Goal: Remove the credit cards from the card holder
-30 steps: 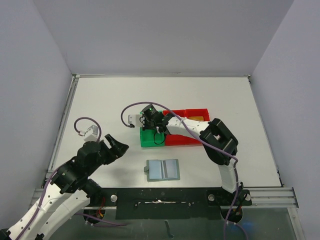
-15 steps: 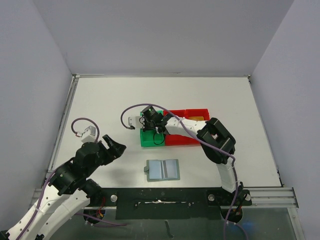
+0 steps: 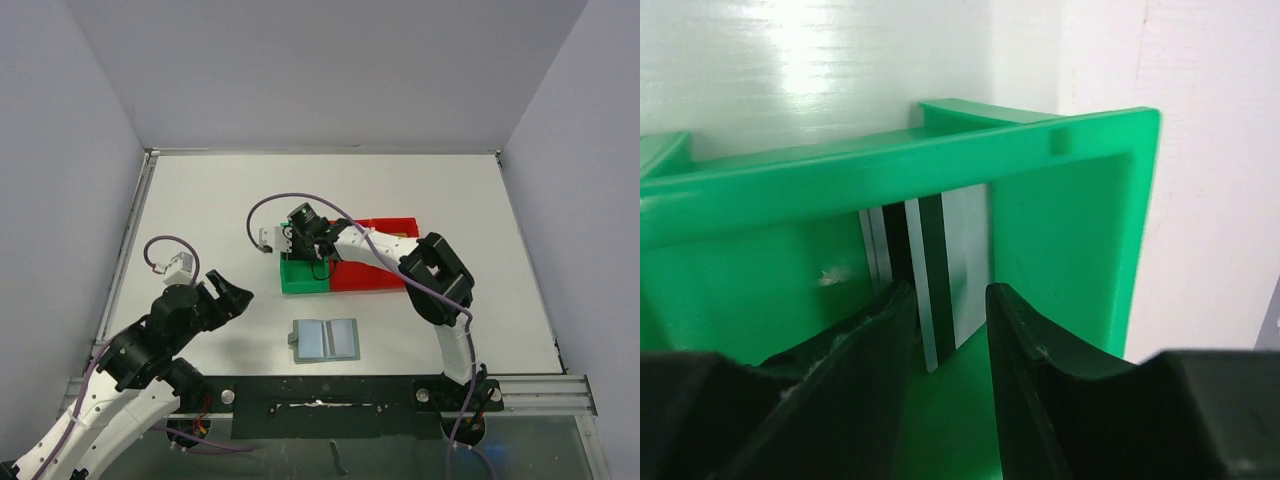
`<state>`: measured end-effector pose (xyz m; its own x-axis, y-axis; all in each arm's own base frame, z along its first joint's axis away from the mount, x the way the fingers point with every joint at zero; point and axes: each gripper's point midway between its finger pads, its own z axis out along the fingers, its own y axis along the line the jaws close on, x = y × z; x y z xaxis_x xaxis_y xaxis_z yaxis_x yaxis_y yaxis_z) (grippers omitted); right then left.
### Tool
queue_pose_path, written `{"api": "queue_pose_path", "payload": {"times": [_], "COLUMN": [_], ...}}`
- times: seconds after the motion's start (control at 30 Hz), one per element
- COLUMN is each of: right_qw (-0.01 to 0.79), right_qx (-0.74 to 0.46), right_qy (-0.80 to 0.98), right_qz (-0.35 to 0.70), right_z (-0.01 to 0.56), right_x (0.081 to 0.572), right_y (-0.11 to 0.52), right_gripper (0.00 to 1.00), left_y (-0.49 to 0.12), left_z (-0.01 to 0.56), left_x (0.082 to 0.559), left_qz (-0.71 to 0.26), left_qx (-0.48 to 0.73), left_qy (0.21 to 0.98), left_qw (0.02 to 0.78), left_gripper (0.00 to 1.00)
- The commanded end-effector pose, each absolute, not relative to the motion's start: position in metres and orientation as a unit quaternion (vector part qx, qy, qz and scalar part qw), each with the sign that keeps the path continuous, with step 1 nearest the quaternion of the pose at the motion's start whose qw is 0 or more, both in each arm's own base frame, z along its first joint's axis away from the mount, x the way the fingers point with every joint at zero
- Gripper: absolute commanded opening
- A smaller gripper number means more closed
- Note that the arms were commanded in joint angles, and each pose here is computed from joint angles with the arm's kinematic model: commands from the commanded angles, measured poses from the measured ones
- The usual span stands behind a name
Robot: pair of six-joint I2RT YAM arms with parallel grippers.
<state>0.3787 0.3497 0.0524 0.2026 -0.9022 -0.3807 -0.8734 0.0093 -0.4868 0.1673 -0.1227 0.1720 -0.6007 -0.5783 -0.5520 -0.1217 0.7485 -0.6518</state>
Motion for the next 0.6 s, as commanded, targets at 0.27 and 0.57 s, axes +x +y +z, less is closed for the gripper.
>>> {"api": "queue_pose_path", "payload": {"times": [0.27, 0.57], "right_qw": [0.449, 0.531], "right_qx": [-0.621, -0.447], "right_qy": [0.635, 0.695], "right_qz": [0.091, 0.19], "right_z": [0.156, 0.215], "right_x": [0.379, 0.364], "right_y": [0.368, 0.343], "right_gripper": [0.42, 0.38], "left_y": [-0.145, -0.156], "left_z": [0.186, 0.164], "left_x": [0.173, 0.171], "left_qz": [-0.334, -0.34], "left_qx": [-0.185, -0.178], "left_qy": [0.838, 0.85], "left_qw": [0.391, 0.362], "left_gripper": [0.73, 0.73]}}
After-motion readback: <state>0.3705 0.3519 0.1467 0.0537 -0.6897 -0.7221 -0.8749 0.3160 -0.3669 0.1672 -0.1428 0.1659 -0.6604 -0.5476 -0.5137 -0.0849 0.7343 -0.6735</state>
